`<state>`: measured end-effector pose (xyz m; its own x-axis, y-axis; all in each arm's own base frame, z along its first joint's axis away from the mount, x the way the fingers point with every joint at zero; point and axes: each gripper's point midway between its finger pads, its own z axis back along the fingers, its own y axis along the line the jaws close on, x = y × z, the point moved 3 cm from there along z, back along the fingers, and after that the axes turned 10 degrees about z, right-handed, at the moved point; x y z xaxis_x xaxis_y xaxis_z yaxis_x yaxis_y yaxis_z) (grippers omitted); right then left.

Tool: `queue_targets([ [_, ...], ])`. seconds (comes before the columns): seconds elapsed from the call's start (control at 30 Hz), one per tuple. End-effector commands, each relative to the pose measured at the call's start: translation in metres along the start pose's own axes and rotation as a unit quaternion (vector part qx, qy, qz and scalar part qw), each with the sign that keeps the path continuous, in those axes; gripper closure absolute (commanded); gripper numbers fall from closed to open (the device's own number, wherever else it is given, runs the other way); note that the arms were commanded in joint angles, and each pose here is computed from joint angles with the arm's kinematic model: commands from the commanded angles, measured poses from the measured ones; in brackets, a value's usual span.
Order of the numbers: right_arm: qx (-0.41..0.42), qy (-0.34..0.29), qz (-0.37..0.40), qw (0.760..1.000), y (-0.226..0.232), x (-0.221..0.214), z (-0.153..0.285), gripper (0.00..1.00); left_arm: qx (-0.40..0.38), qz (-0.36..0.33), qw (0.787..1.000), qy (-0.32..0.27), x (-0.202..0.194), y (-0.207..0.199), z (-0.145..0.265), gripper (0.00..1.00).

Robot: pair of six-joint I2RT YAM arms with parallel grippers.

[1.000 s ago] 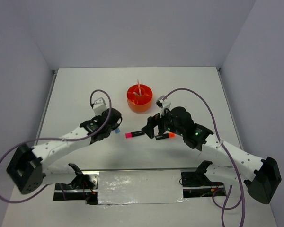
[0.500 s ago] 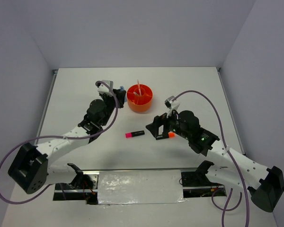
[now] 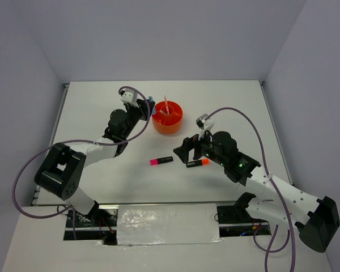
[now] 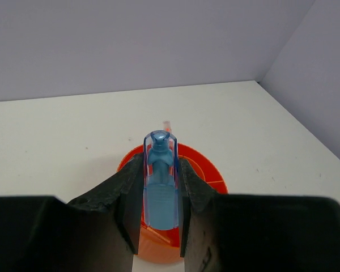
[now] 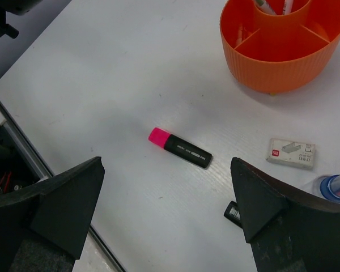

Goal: Sort the stationery into containers
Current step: Place the stationery in the storage box.

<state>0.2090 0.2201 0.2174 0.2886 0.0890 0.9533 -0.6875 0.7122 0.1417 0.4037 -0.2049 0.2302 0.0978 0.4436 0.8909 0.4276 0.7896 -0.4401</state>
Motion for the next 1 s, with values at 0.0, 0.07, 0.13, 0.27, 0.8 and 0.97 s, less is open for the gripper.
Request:
queue_targets([
  [0.0,0.006,-0.032,0.003,0.999,0.001,0.018,-0.005,0.00,-0.074,0.010,0.996,-0.056,0.031,-0.028,-0.017,1.00],
  [0.07,0.011,-0.032,0.000,0.999,0.003,0.019,-0.007,0.00,-0.072,0.011,0.996,-0.048,0.022,-0.023,-0.022,1.00],
  [0.13,0.018,-0.036,-0.001,0.999,0.005,0.021,-0.007,0.00,-0.073,0.015,0.996,-0.047,0.017,-0.021,-0.026,1.00],
  [0.27,0.017,-0.037,0.001,0.999,0.005,0.022,-0.006,0.00,-0.071,0.023,0.996,-0.040,0.006,-0.015,-0.031,1.00],
  [0.8,0.022,-0.031,0.005,0.999,0.006,0.020,-0.006,0.00,-0.062,0.049,0.996,-0.031,-0.020,0.004,-0.032,0.86],
  [0.97,0.026,-0.031,0.005,0.999,0.007,0.020,-0.006,0.00,-0.061,0.047,0.997,-0.029,-0.025,0.007,-0.026,0.67],
])
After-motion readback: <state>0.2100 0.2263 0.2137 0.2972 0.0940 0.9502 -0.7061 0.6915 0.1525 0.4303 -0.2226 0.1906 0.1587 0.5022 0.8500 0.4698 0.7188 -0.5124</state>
